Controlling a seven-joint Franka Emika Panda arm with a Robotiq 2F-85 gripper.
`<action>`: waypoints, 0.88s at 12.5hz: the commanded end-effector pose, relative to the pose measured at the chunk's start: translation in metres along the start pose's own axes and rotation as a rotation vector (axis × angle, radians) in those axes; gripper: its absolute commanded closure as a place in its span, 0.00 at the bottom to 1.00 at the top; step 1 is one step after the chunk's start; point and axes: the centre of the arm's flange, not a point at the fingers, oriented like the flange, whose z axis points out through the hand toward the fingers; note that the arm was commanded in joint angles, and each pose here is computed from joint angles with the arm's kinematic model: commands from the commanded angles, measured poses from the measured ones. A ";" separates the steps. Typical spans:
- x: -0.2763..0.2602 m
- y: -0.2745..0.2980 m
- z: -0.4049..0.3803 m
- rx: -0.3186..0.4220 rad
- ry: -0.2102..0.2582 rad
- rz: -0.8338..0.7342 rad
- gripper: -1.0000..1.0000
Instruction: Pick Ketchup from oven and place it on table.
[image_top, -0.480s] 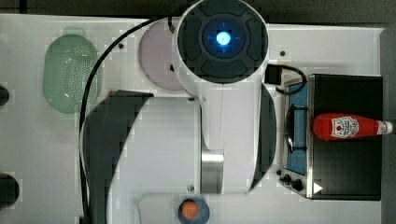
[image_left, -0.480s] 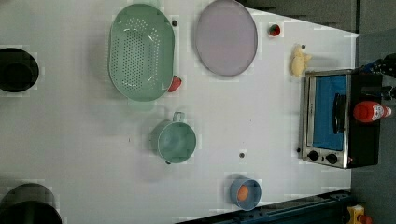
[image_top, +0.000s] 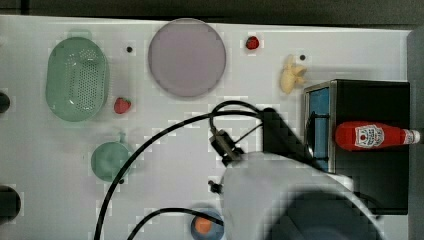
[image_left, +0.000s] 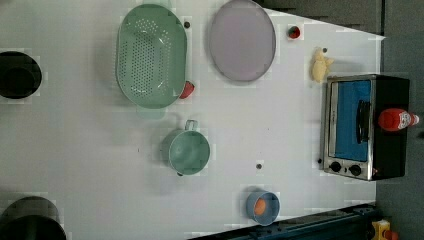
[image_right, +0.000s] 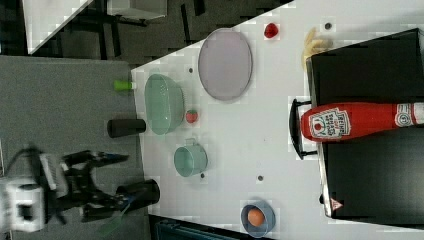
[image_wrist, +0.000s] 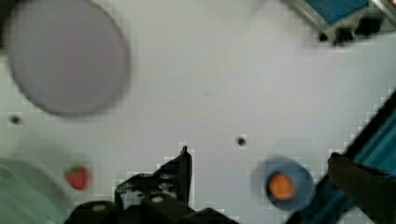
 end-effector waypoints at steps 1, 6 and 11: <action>0.036 0.011 0.018 -0.008 -0.032 0.093 0.00; 0.134 0.071 0.060 0.023 -0.027 0.308 0.00; 0.222 0.119 0.119 0.030 0.053 0.483 0.00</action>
